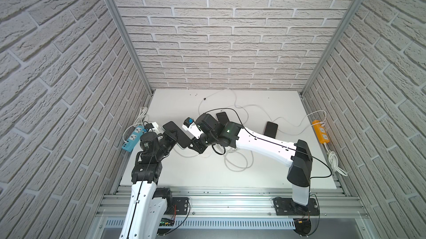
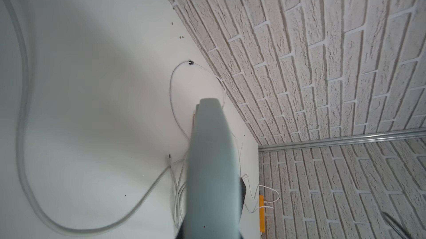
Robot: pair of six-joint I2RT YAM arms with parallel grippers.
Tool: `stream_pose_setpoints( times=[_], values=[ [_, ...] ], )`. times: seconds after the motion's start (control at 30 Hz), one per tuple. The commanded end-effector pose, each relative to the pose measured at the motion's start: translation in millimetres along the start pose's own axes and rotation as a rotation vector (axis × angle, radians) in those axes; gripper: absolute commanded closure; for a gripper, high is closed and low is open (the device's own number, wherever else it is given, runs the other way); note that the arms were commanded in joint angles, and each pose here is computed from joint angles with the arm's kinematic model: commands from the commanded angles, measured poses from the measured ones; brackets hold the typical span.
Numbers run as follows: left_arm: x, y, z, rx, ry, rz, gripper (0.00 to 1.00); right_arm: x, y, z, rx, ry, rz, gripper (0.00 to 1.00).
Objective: Plug the charging cable into the phone
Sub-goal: Insert the charging cable into the phone, then place the phone at the center of the board.
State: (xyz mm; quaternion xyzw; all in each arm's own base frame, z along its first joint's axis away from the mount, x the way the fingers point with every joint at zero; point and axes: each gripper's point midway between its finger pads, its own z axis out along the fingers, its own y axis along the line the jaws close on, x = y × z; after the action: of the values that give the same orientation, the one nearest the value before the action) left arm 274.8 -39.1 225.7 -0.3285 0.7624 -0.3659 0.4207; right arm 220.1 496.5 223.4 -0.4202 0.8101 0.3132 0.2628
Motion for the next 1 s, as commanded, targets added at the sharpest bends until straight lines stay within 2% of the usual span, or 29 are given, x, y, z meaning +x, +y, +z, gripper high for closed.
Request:
stream_pose_setpoints(
  times=[0.0,0.1,0.17,0.3,0.5,0.7,0.83,0.97],
  values=[
    [-12.9,-4.4,8.3,-0.039,-0.007,0.02,1.0,-25.1,-25.5,-34.3,0.05,-0.127,-0.003,0.57],
    [-19.3,7.0,31.8,-0.099,0.017,0.007,0.96,-7.7,-45.3,-56.0,0.102,-0.121,0.012,0.47],
    [-20.6,15.9,47.9,-0.134,0.039,-0.007,0.94,5.1,-63.5,-70.0,0.146,-0.117,0.042,0.44],
    [-19.0,35.4,83.4,-0.196,0.101,-0.036,0.92,34.2,-98.8,-86.8,0.223,-0.083,0.116,0.43],
    [-15.9,53.0,134.1,-0.281,0.211,-0.036,0.88,64.3,-120.1,-97.1,0.266,-0.054,0.178,0.42],
    [-5.2,74.5,173.6,-0.343,0.345,-0.038,0.84,75.4,-132.7,-96.7,0.288,-0.032,0.228,0.42],
    [-0.7,85.3,185.7,-0.374,0.397,-0.01,0.79,72.0,-144.8,-97.3,0.304,-0.037,0.26,0.42],
    [6.8,95.4,190.5,-0.398,0.444,-0.008,0.74,67.9,-158.3,-95.0,0.328,-0.021,0.28,0.37]
  ],
)
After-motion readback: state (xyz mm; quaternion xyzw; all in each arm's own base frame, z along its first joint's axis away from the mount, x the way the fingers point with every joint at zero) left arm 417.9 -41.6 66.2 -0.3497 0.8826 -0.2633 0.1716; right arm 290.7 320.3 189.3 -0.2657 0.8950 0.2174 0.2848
